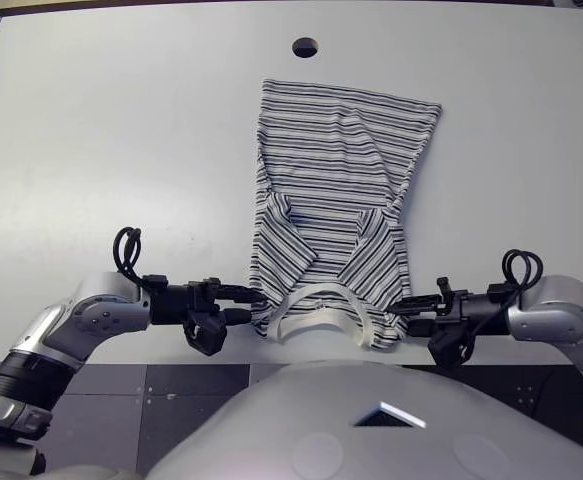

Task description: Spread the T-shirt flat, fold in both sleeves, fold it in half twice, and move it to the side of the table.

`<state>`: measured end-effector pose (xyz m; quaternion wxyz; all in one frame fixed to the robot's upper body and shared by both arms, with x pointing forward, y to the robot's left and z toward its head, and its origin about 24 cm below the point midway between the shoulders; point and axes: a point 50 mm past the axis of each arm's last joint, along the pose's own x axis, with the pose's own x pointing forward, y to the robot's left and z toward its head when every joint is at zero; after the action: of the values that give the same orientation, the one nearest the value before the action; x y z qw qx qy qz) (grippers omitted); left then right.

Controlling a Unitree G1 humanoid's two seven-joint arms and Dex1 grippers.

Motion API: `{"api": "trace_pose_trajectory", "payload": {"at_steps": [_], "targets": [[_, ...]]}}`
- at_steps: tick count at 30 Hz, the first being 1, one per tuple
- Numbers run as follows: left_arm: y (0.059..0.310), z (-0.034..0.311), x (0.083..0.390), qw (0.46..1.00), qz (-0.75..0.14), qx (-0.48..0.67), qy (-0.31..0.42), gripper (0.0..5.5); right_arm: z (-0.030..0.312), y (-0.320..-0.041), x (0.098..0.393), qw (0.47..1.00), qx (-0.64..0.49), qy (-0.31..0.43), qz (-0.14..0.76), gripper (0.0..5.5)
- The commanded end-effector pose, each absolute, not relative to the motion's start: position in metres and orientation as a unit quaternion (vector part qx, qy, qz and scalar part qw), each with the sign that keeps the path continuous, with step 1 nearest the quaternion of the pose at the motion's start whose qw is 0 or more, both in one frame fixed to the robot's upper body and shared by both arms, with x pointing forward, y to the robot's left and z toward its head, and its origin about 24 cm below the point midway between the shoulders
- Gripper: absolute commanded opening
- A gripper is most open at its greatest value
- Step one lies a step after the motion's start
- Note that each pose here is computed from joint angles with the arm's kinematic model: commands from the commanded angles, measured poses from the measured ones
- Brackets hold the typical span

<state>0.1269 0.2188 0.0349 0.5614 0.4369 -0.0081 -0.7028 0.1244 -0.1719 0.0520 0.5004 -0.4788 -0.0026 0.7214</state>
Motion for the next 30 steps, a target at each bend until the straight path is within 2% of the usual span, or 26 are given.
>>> {"api": "trace_pose_trajectory", "payload": {"at_steps": [1, 7, 12, 19, 25, 28, 30], "targets": [[0.225, 0.019, 0.115, 0.543, -0.72, 0.429, 0.047, 1.0, 0.049, -0.179, 0.127, 0.498, -0.49, 0.018, 0.715, 1.06], [0.22, 0.021, 0.108, 0.565, -0.72, 0.4, 0.043, 0.11, 0.049, -0.181, 0.122, 0.508, -0.476, 0.02, 0.718, 0.1], [0.216, 0.024, 0.096, 0.624, -0.701, 0.342, 0.051, 0.11, 0.05, -0.195, 0.114, 0.539, -0.456, 0.041, 0.708, 0.1], [0.222, 0.033, 0.075, 0.686, -0.66, 0.299, 0.072, 0.11, 0.067, -0.217, 0.098, 0.6, -0.433, 0.068, 0.669, 0.1], [0.221, 0.043, 0.057, 0.69, -0.667, 0.269, 0.081, 0.11, 0.073, -0.205, 0.089, 0.607, -0.406, 0.051, 0.681, 0.1], [0.216, 0.05, 0.065, 0.708, -0.656, 0.257, 0.056, 0.11, 0.077, -0.198, 0.094, 0.622, -0.398, 0.032, 0.674, 0.1], [0.21, 0.056, 0.09, 0.747, -0.612, 0.261, 0.008, 0.11, 0.08, -0.192, 0.112, 0.662, -0.394, 0.0, 0.637, 0.1]]}}
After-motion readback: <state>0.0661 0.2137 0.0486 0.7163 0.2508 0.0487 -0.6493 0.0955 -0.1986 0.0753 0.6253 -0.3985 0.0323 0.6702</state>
